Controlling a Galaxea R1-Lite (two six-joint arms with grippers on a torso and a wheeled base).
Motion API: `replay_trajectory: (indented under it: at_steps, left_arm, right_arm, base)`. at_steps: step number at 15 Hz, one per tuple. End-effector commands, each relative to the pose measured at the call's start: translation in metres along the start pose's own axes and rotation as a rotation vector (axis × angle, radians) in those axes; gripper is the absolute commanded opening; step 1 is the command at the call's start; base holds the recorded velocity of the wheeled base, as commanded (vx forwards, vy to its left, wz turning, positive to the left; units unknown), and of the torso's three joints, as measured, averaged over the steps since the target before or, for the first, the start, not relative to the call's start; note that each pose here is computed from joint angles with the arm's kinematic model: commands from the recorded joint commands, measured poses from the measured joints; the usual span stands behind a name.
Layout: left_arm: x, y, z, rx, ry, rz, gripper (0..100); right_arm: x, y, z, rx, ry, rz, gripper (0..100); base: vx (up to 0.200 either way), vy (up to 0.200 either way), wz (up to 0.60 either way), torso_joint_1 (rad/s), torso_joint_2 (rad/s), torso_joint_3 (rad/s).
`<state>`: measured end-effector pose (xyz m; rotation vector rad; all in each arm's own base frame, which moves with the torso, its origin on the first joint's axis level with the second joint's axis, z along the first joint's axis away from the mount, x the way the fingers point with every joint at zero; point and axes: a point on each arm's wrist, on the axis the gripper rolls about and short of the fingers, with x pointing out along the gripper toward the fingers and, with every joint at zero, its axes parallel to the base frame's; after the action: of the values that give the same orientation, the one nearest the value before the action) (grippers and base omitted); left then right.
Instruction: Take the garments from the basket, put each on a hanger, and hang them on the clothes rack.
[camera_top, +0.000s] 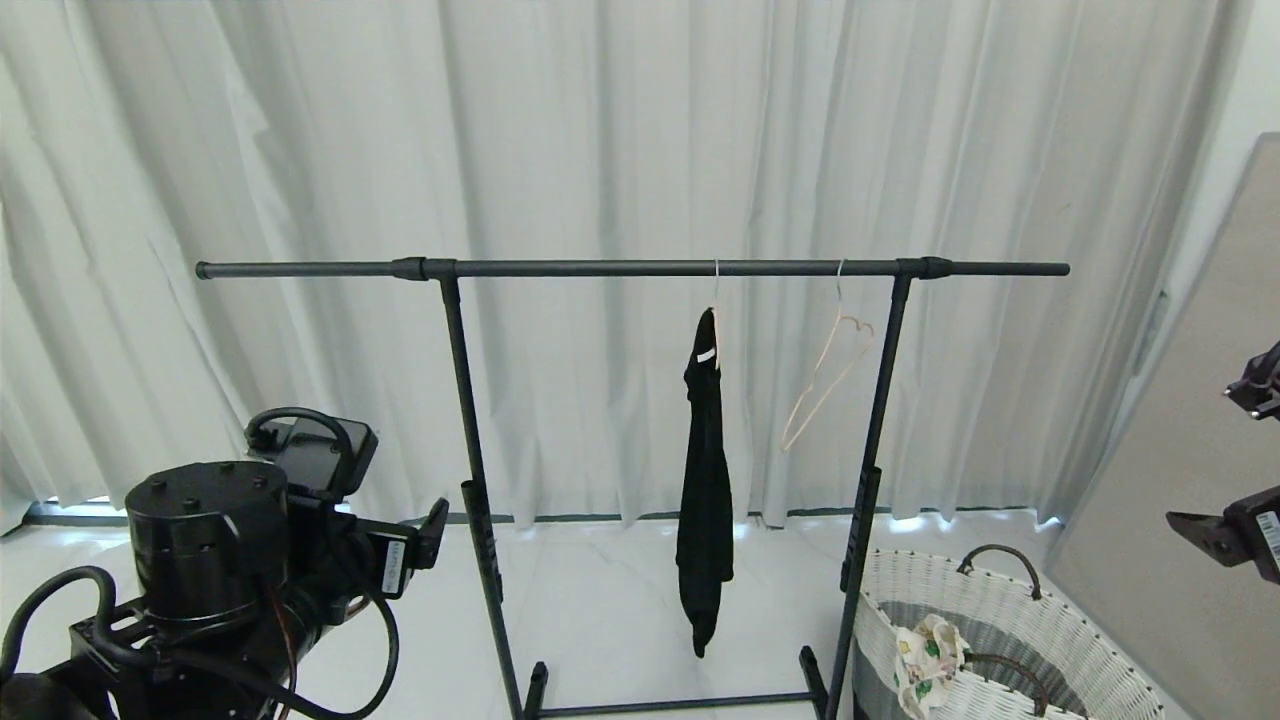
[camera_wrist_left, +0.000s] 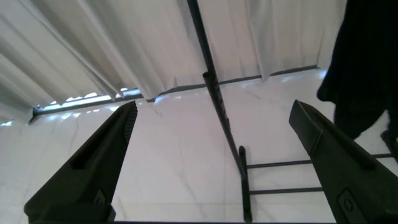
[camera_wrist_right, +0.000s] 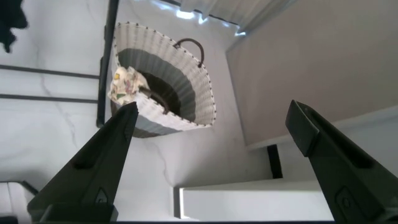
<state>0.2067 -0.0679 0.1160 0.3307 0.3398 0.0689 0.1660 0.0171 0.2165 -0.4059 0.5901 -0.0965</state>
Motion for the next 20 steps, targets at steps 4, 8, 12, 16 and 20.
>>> replay_trajectory:
  at_steps: [4,8,12,16,20]
  left_arm:
    - [0.001,-0.003,-0.014,-0.016,0.059,-0.008,100]
    - [0.0,-0.004,-0.02,-0.006,0.083,-0.006,100]
    - [0.002,-0.005,-0.02,0.001,0.084,-0.001,100]
    - [0.001,-0.004,-0.022,0.005,0.09,-0.001,100]
    - [0.001,-0.004,-0.022,0.006,0.095,0.019,100]
  right_arm:
    - [-0.001,0.0,-0.001,-0.009,-0.003,-0.001,100]
    - [-0.005,0.003,-0.016,-0.037,0.018,0.005,100]
    - [-0.005,0.004,-0.018,-0.038,0.022,0.007,100]
    - [-0.006,0.003,-0.018,-0.037,0.019,0.006,100]
    - [-0.006,0.004,-0.018,-0.041,0.019,0.007,100]
  base:
    - [0.0,0.0,0.0,-0.218,0.52,0.276]
    - [0.0,0.0,0.0,-0.227,0.51,0.287]
    - [0.0,0.0,0.0,-0.212,0.49,0.286]
    - [0.0,0.0,0.0,-0.19,0.48,0.287]
    - [0.0,0.0,0.0,-0.163,0.46,0.292]
